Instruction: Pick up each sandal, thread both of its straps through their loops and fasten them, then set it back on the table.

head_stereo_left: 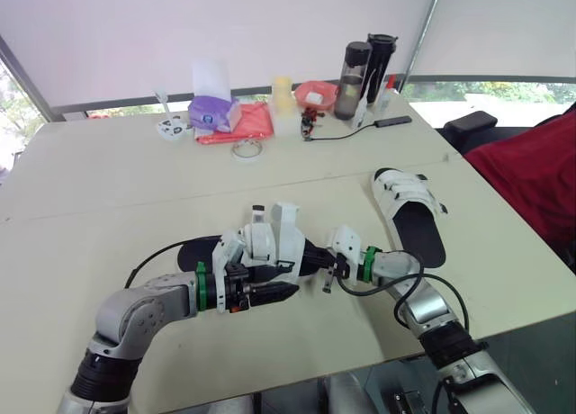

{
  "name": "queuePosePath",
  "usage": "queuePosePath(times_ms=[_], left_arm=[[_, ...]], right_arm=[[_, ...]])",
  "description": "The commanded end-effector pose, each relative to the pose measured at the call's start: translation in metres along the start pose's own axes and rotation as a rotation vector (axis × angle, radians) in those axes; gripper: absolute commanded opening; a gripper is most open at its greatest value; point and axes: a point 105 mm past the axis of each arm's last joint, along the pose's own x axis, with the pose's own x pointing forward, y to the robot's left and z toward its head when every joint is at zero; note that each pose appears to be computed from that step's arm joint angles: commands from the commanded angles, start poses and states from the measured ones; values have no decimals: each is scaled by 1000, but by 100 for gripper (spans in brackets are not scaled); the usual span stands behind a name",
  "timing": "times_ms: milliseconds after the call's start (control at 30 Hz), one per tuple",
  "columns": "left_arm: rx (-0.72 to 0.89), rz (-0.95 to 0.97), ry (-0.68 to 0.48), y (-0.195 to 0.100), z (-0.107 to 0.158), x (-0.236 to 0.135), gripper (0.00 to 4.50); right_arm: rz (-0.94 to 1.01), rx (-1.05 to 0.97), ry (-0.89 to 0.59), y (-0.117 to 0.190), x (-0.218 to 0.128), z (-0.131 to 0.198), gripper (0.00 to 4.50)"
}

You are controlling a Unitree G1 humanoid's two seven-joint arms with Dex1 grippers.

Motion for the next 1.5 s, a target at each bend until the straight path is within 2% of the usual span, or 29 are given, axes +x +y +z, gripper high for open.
queuePosePath(times_ms=[33,133,300,833,1133,1300,1500], left_arm=[[-11,49,-51,6,8,-5,153],[-31,52,-45,6,5,-4,3],[-54,54,-35,6,-1,-7,3],[-33,13,201,3,-44,-38,3],[35,-96,320,-12,-58,-55,3],[112,-161,374,-17,-58,-61,3],[170,-236,331,-26,-45,-55,3]], right_arm=[[40,70,144,17,-1,-39,0],[42,70,145,18,-1,-40,0],[43,70,147,18,-1,-40,0],[49,64,153,17,0,-41,0],[52,63,156,17,-1,-42,0],[50,63,156,16,-1,-41,0],[46,64,156,15,-1,-42,0]])
